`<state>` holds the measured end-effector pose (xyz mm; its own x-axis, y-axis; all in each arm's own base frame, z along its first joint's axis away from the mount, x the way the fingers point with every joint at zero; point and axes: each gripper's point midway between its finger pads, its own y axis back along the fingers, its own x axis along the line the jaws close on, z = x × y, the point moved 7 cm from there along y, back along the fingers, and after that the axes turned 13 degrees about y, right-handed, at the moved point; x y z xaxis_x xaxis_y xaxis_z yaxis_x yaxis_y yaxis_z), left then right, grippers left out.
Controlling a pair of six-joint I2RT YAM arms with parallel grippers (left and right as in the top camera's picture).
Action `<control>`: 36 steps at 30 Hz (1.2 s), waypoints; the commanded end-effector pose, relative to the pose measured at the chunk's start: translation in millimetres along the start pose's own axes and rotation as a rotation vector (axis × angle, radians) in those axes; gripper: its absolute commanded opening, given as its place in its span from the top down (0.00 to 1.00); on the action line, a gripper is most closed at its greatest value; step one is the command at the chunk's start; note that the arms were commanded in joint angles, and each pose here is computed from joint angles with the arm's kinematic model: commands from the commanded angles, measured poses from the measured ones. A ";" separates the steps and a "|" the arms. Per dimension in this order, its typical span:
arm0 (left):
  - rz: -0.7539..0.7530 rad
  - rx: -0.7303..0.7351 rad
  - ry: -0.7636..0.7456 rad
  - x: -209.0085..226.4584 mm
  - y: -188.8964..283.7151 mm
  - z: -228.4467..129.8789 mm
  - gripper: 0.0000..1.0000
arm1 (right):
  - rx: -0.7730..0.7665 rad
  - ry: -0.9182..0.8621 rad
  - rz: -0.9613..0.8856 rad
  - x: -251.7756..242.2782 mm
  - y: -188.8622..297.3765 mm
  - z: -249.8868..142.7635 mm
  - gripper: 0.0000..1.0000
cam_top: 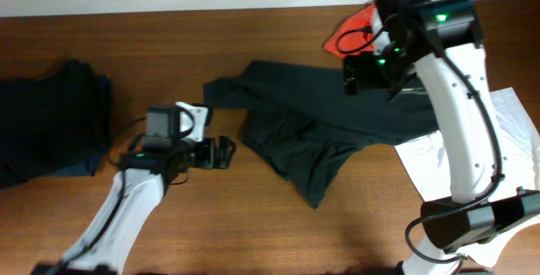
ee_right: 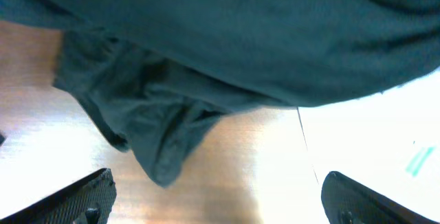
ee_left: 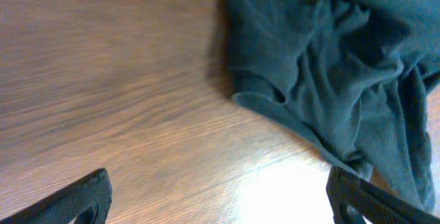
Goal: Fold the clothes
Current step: 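Grasp the shirt's left edge with the left gripper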
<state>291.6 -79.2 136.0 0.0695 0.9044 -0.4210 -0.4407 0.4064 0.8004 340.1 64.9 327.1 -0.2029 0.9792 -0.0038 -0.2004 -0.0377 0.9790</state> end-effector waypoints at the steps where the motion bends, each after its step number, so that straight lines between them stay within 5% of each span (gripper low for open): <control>1: -0.047 0.063 -0.045 -15.0 -36.6 -6.4 0.01 | -0.003 -0.067 -0.008 -18.9 6.8 -5.2 0.01; 7: -0.105 0.055 -0.143 -33.2 -92.6 -12.2 0.09 | -0.005 -0.095 0.016 -25.6 6.9 -5.8 0.01; 10: -0.130 0.010 -0.186 -41.4 -110.3 -10.2 0.39 | -0.005 -0.091 0.012 -26.0 6.9 -5.8 0.01; 12: -0.054 -0.031 -0.189 -33.7 -115.3 -5.7 1.00 | -0.004 -0.091 -0.010 -28.2 6.9 -6.0 0.01; 16: 0.086 -0.132 -0.145 -13.3 -96.0 24.0 1.00 | 0.003 -0.093 -0.123 -40.1 7.6 -7.3 0.01; 24: 0.189 -0.571 0.108 46.1 44.4 149.8 1.00 | 0.009 -0.113 -0.150 -50.6 7.2 -8.4 0.01; 25: 0.221 -0.588 0.134 60.2 49.5 153.1 0.88 | 0.008 -0.113 -0.146 -50.2 7.2 -8.4 0.01; 27: 0.242 -0.551 0.159 71.3 42.7 148.4 0.05 | 0.008 -0.113 -0.135 -49.1 7.0 -8.2 0.01; 32: 0.271 -0.267 0.234 85.3 6.0 104.7 0.01 | 0.008 -0.112 -0.134 -48.8 7.0 -8.2 0.01; 36: 0.090 0.013 0.288 67.4 -22.4 63.3 0.01 | 0.006 -0.112 -0.104 -45.8 6.6 -7.8 0.01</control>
<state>372.2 8.2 130.8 -0.2867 0.9018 -0.3234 -0.5196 0.1373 0.8433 343.8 18.6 327.1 -0.0799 0.9919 -0.0990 -0.1984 0.0815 0.9767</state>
